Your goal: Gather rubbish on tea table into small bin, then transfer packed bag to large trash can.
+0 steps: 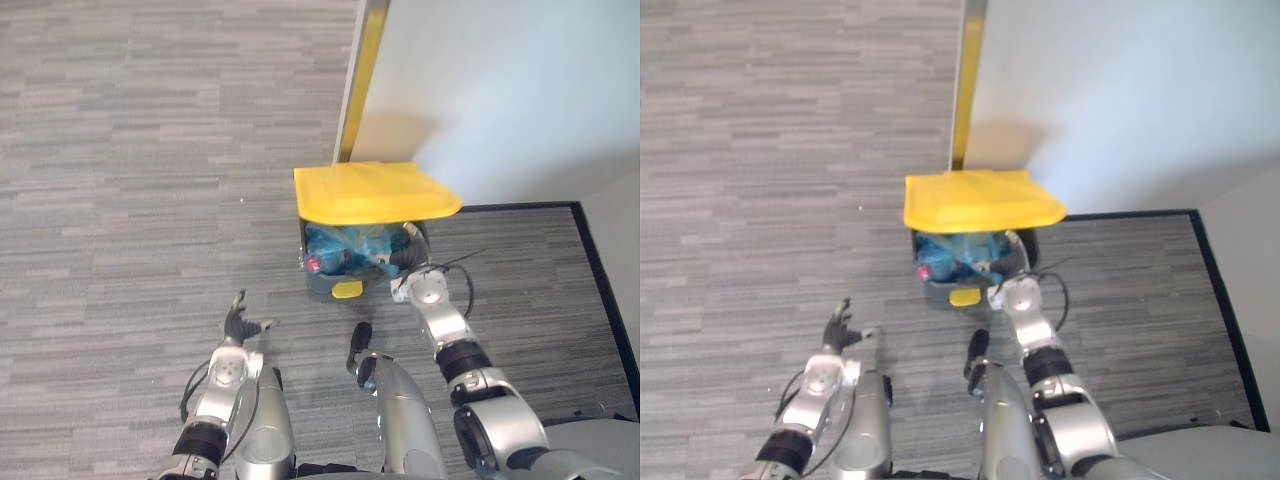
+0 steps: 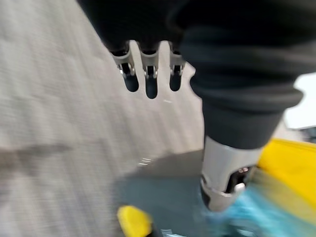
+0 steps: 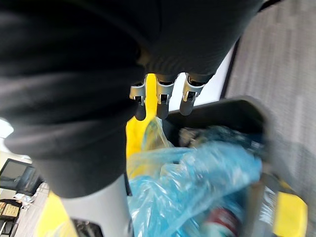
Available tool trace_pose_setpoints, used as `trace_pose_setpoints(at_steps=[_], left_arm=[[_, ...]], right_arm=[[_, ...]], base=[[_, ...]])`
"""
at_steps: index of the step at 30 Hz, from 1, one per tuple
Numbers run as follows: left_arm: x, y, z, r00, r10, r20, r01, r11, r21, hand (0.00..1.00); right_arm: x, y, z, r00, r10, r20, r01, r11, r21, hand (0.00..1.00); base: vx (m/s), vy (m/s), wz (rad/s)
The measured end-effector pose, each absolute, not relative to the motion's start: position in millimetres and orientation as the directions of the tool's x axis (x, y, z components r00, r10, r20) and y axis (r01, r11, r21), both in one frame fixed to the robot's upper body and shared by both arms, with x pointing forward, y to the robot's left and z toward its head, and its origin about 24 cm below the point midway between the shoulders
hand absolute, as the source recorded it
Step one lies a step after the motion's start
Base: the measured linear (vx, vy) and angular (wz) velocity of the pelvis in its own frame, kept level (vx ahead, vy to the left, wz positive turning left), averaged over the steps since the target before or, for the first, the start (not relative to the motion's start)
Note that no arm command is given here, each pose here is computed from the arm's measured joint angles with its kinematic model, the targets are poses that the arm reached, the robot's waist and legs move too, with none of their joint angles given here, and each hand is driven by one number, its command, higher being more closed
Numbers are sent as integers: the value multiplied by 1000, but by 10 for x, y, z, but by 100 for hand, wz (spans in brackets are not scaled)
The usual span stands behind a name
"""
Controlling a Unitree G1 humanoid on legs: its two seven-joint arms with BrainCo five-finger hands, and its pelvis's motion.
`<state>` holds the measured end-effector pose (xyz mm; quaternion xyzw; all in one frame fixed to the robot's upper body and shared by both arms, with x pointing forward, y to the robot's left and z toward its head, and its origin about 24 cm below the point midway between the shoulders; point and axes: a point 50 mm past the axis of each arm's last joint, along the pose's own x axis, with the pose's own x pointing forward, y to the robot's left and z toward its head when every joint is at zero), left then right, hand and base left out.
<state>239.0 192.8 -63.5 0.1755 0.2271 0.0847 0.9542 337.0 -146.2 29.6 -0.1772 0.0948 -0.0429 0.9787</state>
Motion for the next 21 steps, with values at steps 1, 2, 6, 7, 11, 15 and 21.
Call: trace_pose_setpoints(at_steps=[1, 2, 6, 7, 11, 15, 21], left_arm=[[2259, 1945, -795, 843, 244, -480, -60, 928, 367, 0], [2215, 1935, -838, 832, 244, -499, -55, 930, 363, 0], [1873, 2008, -1101, 730, 290, -619, -51, 926, 373, 0], [1842, 2003, -1126, 719, 290, -632, -46, 927, 373, 0], [1653, 1777, -1272, 663, 263, -700, -64, 953, 298, 0], [1676, 1695, -1322, 643, 240, -728, -38, 958, 283, 0], [1435, 1768, -1453, 565, 256, -784, -23, 955, 295, 0]], right_arm=[[3136, -1436, 24, 963, -114, -244, 25, 939, -342, 0], [3069, -1403, -60, 956, -106, -272, 10, 943, -332, 0], [2503, -1209, -625, 878, -68, -473, -48, 972, -229, 0], [2317, -1234, -787, 845, -78, -529, -47, 975, -219, 0], [1679, -1458, -1273, 665, -162, -729, 4, 977, -214, 0], [1424, -1608, -1464, 550, -202, -811, 18, 973, -231, 0], [1327, -1772, -1525, 489, -246, -837, 61, 967, -249, 0]], base=[[-77, 16, -27], [-121, 4, -37], [-13, -87, -21], [42, -139, -24], [23, -19, -39], [42, 15, -8], [55, 65, 2]])
